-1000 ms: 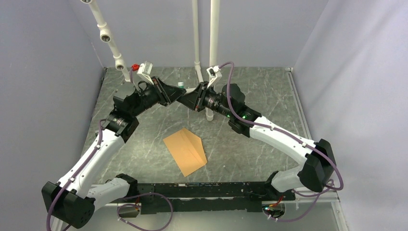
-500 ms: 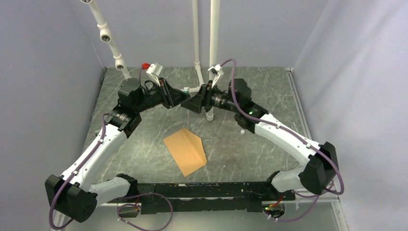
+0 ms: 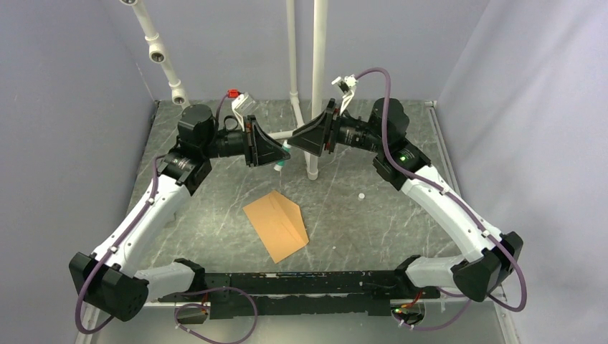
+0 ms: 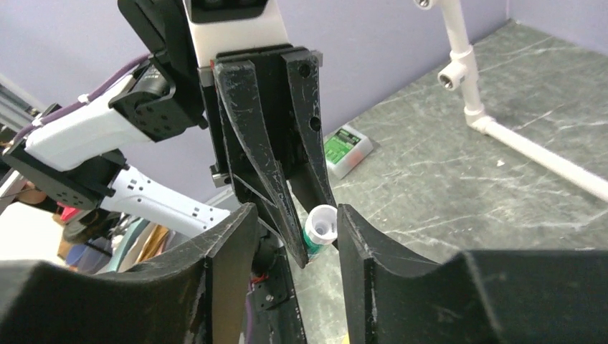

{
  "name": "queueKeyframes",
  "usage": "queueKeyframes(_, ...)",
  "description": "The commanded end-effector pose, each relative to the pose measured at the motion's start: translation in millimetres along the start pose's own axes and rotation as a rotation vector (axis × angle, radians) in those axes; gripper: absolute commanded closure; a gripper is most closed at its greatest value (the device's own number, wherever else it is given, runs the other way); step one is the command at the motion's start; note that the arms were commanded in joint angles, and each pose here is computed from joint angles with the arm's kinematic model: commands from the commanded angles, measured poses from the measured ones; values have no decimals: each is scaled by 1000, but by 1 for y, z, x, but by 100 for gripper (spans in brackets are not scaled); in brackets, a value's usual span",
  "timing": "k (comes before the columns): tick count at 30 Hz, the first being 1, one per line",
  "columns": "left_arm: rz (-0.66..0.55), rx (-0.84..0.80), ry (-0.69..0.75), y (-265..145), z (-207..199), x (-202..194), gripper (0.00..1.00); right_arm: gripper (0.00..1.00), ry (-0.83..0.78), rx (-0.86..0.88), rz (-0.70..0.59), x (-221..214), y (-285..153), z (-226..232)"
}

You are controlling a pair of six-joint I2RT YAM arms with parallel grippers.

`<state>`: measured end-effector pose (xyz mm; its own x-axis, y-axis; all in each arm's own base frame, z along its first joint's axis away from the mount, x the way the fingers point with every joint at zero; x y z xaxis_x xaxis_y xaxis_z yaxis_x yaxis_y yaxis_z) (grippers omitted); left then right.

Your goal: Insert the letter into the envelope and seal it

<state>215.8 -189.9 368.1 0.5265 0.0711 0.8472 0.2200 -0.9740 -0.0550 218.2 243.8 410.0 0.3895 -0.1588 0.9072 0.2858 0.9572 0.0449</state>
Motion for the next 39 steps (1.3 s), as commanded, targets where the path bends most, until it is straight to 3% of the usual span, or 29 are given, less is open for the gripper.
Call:
queueKeyframes(1, -1, -100, 75, 0, -13, 15, 98, 54, -4, 82, 5, 3, 6, 5)
queueKeyframes(10, 15, -120, 105, 0, -14, 17, 98, 50, -7, 106, 62, -1, 7, 4)
queueKeyframes(19, 37, -107, 196, -1, -13, 20, 97, 99, 70, 4, 23, 3, 15, -3)
queueKeyframes(23, 53, 1, 296, -3, -3, 26, 97, 100, 261, -161, -57, 2, 26, -15)
queueKeyframes(27, 79, 109, 462, 0, 17, 28, 98, 100, 479, -443, -138, 6, 37, -29)
queueKeyframes(29, 89, 133, 506, 2, 24, 29, 98, 100, 467, -465, -192, 19, 45, -19)
queueKeyframes(31, 110, 121, 497, 3, 25, 29, 98, 100, 329, -467, -222, 32, 50, 0)
queueKeyframes(34, 144, 30, 455, 2, 11, 30, 98, 54, 160, -304, -234, 34, 39, 20)
queueKeyframes(35, 147, -1, 446, 1, 6, 29, 97, 43, 95, -255, -242, 30, 31, 25)
queueKeyframes(37, 150, -62, 426, -2, -4, 26, 98, 30, -82, -151, -259, 24, 8, 38)
queueKeyframes(39, 159, -136, 396, -5, -16, 24, 98, 25, -282, -67, -245, 18, -13, 50)
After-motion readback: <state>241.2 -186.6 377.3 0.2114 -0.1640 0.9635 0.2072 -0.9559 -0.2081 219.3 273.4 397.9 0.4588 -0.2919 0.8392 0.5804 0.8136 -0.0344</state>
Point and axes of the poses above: each gripper's point midway between its finger pads, its own y axis out along the fingers, its own z axis along the line the jaws close on, x = y × z, the point moved 8 cm from there along -y, back along the fingers, and after that the axes turned 3 degrees about -y, right-handed, at the moved point
